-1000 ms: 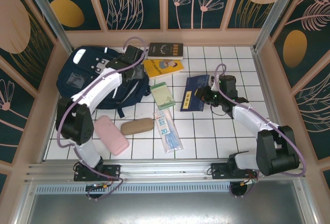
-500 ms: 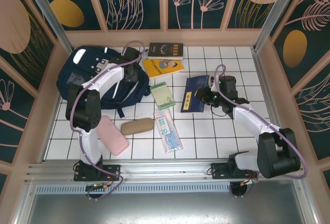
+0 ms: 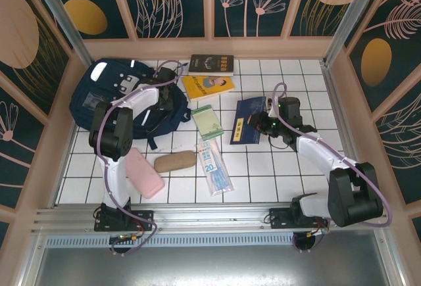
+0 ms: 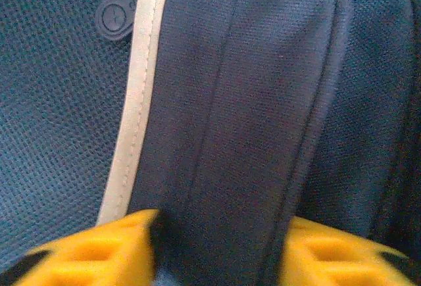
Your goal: Pack the student bag
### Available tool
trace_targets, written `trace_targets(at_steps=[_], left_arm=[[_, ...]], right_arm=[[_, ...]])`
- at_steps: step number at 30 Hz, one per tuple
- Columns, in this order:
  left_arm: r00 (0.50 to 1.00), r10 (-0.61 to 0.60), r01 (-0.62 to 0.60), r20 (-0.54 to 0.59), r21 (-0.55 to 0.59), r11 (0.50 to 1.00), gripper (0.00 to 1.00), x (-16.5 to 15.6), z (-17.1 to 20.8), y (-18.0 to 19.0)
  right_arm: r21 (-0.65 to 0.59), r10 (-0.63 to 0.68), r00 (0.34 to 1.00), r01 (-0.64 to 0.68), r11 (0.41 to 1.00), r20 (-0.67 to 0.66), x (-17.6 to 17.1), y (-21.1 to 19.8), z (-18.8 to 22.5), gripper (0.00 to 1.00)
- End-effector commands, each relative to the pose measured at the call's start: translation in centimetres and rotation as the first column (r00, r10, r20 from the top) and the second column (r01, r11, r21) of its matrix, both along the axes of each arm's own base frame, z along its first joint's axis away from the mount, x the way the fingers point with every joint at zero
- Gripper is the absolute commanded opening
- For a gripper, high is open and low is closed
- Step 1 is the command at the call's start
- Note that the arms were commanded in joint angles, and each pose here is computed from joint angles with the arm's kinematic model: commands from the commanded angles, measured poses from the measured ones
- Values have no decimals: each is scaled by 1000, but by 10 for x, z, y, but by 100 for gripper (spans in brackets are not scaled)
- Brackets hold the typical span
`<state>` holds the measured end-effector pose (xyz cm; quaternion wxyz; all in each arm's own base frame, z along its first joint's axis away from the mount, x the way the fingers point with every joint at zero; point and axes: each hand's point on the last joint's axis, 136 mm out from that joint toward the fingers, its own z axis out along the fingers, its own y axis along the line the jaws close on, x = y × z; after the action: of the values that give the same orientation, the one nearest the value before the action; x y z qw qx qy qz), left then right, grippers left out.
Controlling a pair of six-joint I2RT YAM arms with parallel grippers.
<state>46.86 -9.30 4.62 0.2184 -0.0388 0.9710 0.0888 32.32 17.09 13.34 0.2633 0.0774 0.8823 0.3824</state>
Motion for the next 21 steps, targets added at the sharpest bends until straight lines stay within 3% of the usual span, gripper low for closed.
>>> trace_targets(at_steps=[1, 4, 14, 21], left_arm=[[997, 33, -30, -76, 45, 999, 25, -9, -30, 22], [998, 33, -32, -52, 22, 999, 0, -3, -16, 22], [973, 8, 16, 231, -100, 995, 0, 16, 142, 8], [952, -13, 74, 307, -186, 980, 0, -2, 197, -2]], right_arm=[[13, 42, 999, -43, 999, 31, 0, 9, 10, 0], [5, 39, 998, -39, 999, 43, 0, 9, 16, 0], [29, 31, 999, -32, 999, 23, 8, 18, 26, 0], [203, 134, 987, -151, 968, 91, 5, 57, 67, 0]])
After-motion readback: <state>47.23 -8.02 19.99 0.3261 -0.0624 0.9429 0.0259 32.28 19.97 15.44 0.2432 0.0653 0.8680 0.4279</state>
